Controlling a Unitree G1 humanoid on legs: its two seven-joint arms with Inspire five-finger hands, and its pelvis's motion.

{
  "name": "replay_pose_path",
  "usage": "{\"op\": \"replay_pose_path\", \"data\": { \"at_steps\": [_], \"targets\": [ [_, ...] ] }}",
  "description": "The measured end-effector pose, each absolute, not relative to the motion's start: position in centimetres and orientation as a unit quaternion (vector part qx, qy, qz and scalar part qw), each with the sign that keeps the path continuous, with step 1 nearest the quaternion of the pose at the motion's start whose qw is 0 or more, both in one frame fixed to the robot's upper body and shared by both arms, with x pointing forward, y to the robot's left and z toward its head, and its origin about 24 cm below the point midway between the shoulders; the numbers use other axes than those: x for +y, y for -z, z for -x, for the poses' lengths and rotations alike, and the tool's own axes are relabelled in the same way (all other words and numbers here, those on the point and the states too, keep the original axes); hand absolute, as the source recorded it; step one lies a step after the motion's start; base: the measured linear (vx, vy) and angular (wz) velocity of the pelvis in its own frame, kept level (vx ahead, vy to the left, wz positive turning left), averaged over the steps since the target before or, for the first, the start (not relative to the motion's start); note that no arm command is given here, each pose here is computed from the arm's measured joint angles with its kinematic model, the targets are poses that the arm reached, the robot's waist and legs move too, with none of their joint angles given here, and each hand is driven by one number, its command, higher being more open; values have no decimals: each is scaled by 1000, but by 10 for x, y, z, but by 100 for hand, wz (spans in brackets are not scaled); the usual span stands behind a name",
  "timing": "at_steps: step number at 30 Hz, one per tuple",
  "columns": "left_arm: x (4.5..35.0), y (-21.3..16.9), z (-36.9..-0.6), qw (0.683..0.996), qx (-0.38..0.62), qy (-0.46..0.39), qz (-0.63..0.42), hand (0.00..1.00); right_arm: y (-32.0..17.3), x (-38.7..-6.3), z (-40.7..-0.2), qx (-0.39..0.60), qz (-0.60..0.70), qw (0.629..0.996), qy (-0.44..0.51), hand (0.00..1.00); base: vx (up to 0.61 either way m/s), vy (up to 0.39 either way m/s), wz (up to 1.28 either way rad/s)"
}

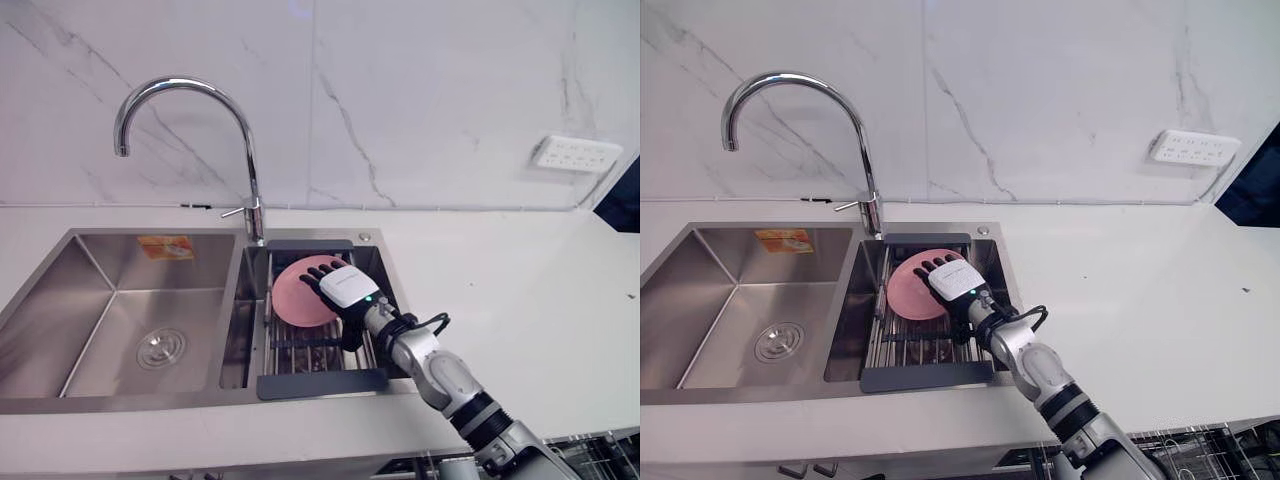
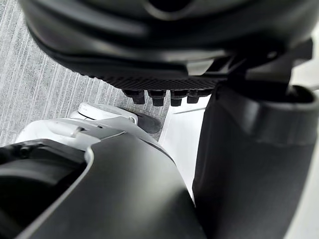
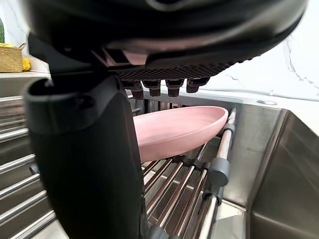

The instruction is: Walk over to the sink, pick up the cup, carry it to the dishwasher, place the cup inside the dishwasher, then close the dishwasher door

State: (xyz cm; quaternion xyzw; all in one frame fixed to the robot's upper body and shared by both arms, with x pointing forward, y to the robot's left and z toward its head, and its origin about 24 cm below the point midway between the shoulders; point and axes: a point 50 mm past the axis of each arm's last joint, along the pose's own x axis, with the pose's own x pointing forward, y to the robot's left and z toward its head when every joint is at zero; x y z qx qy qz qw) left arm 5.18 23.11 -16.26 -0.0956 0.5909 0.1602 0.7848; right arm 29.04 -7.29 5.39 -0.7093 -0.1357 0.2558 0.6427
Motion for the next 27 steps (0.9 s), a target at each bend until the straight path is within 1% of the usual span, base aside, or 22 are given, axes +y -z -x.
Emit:
{"op": "replay_pose_path", "data": {
  "at_steps": [10, 15, 20, 27],
  "targets": [
    [231, 162, -53, 785, 592, -159, 94, 100, -51, -70, -288, -164, 721, 630, -236, 0, -7, 0, 0],
    [231, 161, -59, 783, 595, -157, 92, 100, -50, -70, -284, -195, 735, 617, -203, 0, -49, 4, -1],
    [230, 161, -61, 781, 597, -155, 97, 100, -43, -76, -279, -203, 730, 631, -166, 0, -28, 2, 1],
    [227, 161, -61, 779, 597, -157, 108, 100, -43, -80, -279, -215, 719, 643, -150, 0, 0, -1, 0]
  ]
}}
